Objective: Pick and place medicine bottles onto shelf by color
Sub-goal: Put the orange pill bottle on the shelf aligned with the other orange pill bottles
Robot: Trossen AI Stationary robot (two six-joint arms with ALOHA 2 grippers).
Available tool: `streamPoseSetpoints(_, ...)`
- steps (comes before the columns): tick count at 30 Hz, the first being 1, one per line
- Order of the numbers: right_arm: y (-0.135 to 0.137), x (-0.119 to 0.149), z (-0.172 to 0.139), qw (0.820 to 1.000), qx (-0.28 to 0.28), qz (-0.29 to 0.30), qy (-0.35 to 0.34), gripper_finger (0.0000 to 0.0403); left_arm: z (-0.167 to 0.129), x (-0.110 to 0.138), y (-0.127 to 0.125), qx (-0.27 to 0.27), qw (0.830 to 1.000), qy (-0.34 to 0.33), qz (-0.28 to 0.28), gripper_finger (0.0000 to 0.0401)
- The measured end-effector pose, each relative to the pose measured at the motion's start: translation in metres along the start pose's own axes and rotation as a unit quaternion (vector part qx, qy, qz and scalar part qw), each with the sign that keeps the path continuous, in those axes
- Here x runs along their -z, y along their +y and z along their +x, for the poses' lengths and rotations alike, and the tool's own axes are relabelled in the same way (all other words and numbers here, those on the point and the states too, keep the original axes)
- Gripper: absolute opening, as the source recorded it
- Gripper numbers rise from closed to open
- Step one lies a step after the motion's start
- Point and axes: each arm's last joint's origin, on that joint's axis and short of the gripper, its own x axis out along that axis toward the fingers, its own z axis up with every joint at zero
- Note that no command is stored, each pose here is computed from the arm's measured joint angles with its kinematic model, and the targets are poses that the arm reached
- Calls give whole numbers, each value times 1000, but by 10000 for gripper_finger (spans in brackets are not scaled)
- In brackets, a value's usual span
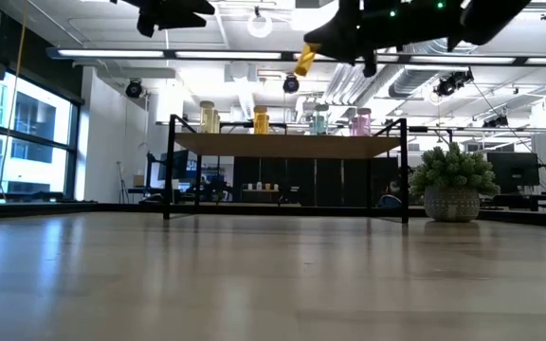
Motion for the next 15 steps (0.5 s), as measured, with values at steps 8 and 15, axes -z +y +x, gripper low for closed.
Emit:
streamPoseSetpoints(8,13,7,41,997,-8,-41,58,110,0,0,0,-3,1000,1,-3,200)
streamPoseSetpoints(15,23,12,79,990,7,-88,113,110,0,0,0,-4,1000,1,-2,200)
